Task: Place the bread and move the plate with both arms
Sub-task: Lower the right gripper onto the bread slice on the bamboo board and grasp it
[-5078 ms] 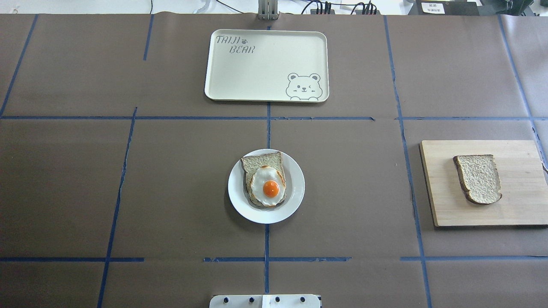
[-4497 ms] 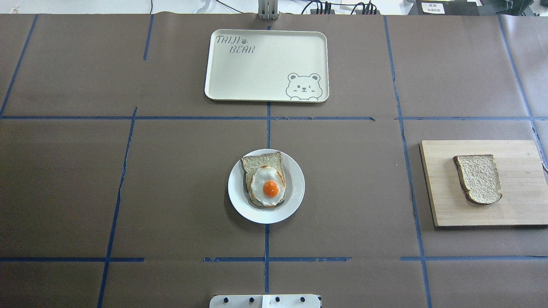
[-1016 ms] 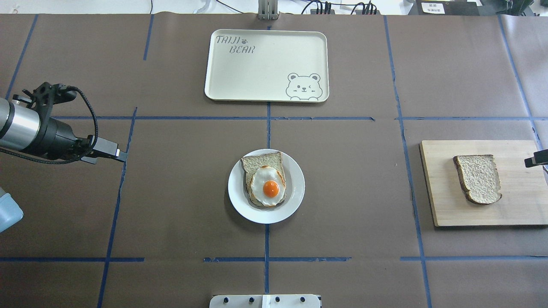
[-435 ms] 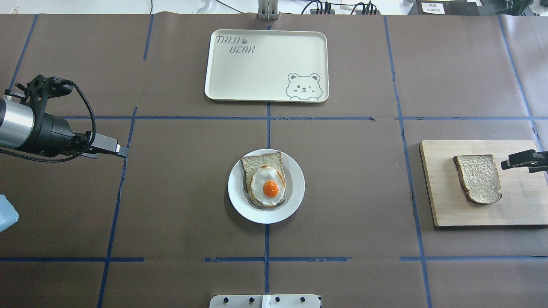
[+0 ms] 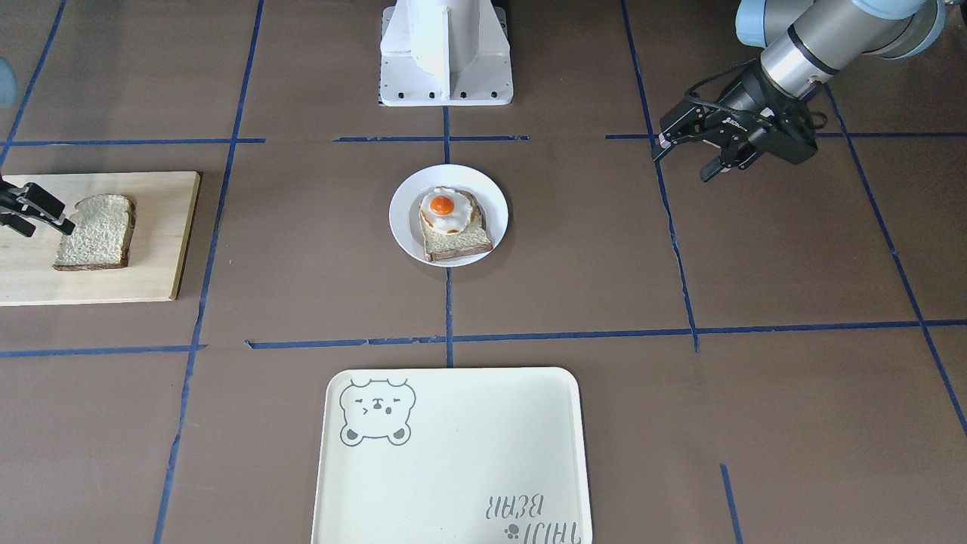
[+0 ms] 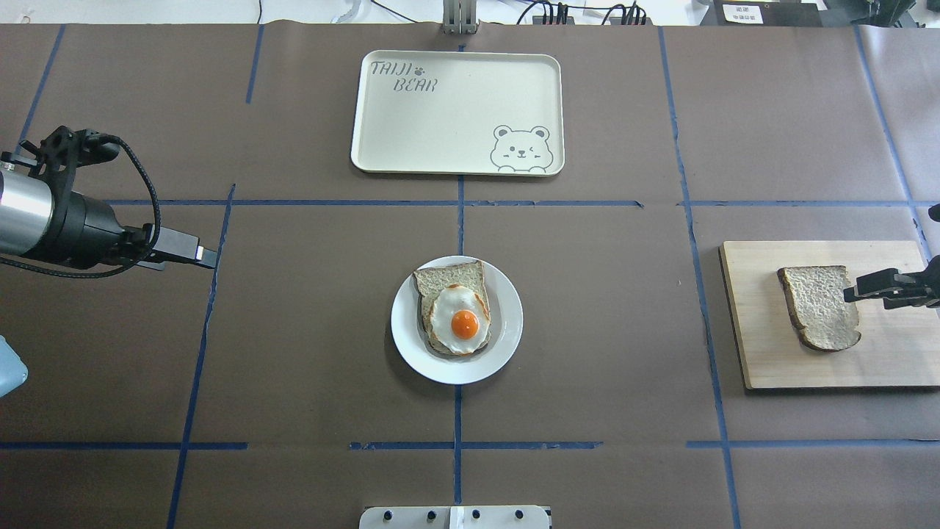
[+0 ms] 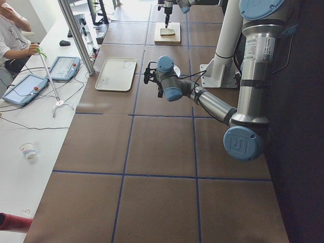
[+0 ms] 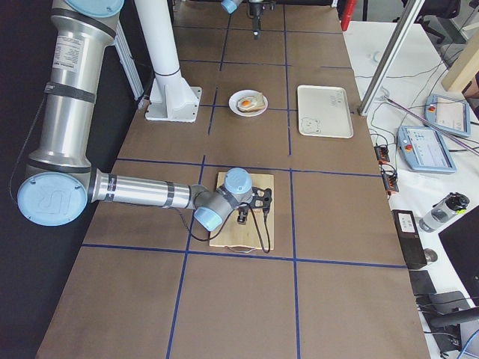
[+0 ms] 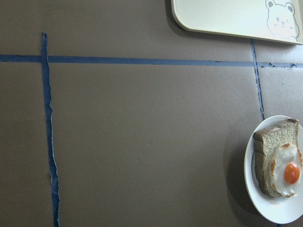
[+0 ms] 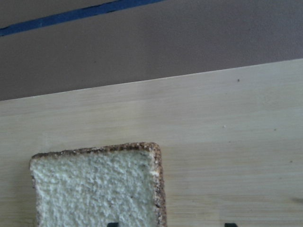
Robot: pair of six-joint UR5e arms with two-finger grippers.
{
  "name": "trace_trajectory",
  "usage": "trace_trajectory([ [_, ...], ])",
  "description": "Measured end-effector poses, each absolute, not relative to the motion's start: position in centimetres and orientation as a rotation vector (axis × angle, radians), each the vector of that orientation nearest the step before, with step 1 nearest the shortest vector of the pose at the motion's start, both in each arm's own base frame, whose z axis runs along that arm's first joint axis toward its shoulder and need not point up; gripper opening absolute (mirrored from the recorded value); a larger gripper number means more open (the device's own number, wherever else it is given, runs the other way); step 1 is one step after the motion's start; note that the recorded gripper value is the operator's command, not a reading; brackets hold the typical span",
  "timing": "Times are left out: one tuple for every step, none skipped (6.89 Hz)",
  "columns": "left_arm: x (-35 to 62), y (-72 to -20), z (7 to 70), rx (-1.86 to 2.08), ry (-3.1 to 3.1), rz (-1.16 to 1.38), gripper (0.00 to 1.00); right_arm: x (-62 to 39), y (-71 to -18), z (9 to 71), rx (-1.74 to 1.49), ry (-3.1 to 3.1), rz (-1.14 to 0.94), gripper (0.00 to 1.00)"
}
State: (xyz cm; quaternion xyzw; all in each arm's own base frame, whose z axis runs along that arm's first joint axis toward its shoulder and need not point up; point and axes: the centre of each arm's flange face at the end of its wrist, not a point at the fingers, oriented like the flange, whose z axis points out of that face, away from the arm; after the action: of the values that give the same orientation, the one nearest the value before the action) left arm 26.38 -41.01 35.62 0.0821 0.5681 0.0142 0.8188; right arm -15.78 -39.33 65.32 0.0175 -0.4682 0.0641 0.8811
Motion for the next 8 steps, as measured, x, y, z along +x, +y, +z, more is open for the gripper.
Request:
trace_trajectory([
  [26.3, -41.0, 35.6, 0.182, 1.207, 0.025, 1.00, -16.3, -39.2, 65.4, 0.030, -0.976, 0.127, 0.47],
  [26.3, -41.0, 35.6, 0.185, 1.205, 0.023, 1.00, -16.7, -39.4, 65.1, 0.028, -0.980, 0.129, 0.17],
  [26.2, -41.0, 35.5, 0.187, 1.206, 0.023, 1.00, -17.1, -39.7, 64.7, 0.026, -0.986, 0.134, 0.02],
  [26.1, -40.9, 35.5, 0.189, 1.207, 0.023, 1.00, -17.2, -39.8, 64.6, 0.025, -0.987, 0.135, 0.00],
  [26.1, -40.9, 35.4, 0.191, 1.208, 0.023, 1.00, -17.2, -39.8, 64.7, 0.025, -0.986, 0.134, 0.00],
  [26.0, -40.8, 35.3, 0.192, 1.209, 0.024, 1.00, -17.2, -39.8, 64.8, 0.024, -0.985, 0.132, 0.00],
  [26.0, -40.8, 35.3, 0.192, 1.209, 0.023, 1.00, -17.2, -39.7, 64.8, 0.022, -0.987, 0.129, 0.00],
  [26.0, -40.8, 35.3, 0.193, 1.209, 0.023, 1.00, -17.3, -39.7, 64.5, 0.020, -0.995, 0.122, 0.00],
])
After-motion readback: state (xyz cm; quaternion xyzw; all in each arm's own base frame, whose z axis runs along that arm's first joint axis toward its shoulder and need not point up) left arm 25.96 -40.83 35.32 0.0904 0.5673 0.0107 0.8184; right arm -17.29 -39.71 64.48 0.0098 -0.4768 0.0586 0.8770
